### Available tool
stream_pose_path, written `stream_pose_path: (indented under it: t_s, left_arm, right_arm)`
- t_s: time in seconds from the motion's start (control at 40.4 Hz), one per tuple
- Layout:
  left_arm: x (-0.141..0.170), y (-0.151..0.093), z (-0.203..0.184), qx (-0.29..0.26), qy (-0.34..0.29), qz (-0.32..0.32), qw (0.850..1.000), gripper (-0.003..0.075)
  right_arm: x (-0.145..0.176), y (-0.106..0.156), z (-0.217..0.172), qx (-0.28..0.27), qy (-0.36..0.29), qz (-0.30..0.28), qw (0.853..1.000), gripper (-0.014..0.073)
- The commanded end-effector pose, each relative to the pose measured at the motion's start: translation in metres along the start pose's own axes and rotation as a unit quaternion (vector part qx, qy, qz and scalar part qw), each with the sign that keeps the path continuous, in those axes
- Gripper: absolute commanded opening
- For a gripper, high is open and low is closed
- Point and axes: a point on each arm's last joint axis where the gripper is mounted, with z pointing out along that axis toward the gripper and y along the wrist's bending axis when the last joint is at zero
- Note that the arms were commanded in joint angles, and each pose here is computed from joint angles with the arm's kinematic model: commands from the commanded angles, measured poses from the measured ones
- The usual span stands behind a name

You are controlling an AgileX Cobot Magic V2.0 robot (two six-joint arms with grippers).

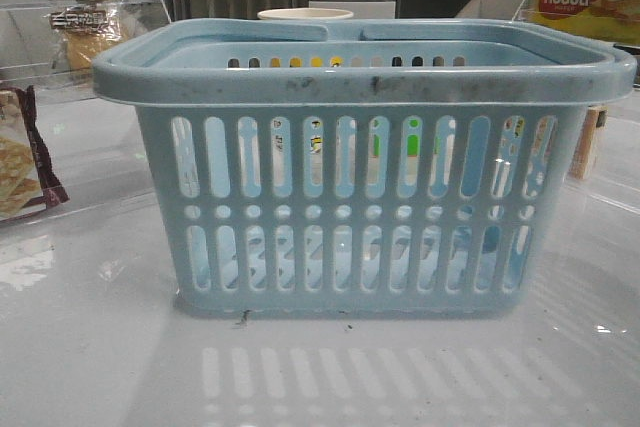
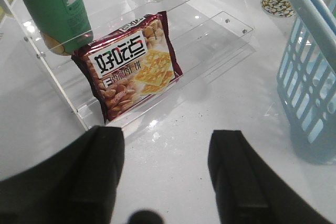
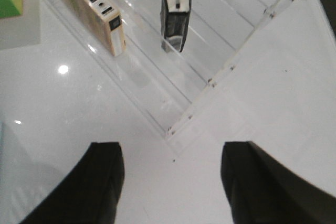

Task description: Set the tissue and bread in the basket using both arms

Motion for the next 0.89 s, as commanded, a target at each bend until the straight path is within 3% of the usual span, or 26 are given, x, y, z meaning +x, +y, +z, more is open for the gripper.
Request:
stream_pose_path:
  t_s: [0.0, 0.347, 0.743, 0.793, 0.867]
  left_arm:
    - [-0.015, 0.000, -0.003, -0.001, -0.048, -0.003, 0.999, 0.0395]
    - [-0.015, 0.000, -0.003, -0.001, -0.048, -0.003, 0.999, 0.0380]
    - [-0.015, 0.000, -0.003, -0.001, -0.048, -0.003, 0.999, 0.0380]
    - [-0.015, 0.000, -0.003, -0.001, -0.048, -0.003, 0.999, 0.0380]
    - [-0.015, 0.000, -0.003, -0.001, -0.048, -0.003, 0.999, 0.0380]
  right_arm:
    - [-0.033, -0.003, 0.012, 0.006, -0.056, -0.002, 0.998, 0.0518]
    - [-0.067, -0.006, 0.091, 0.012, -0.036, -0.013, 0.999, 0.0518]
    - [-0.069, -0.006, 0.149, 0.011, -0.057, -0.013, 0.998, 0.0515]
    - [-0.068, -0.006, 0.152, 0.011, -0.055, -0.013, 0.998, 0.0490]
    - [-0.068, -0.005, 0.153, 0.010, -0.056, -0.014, 0.998, 0.0377]
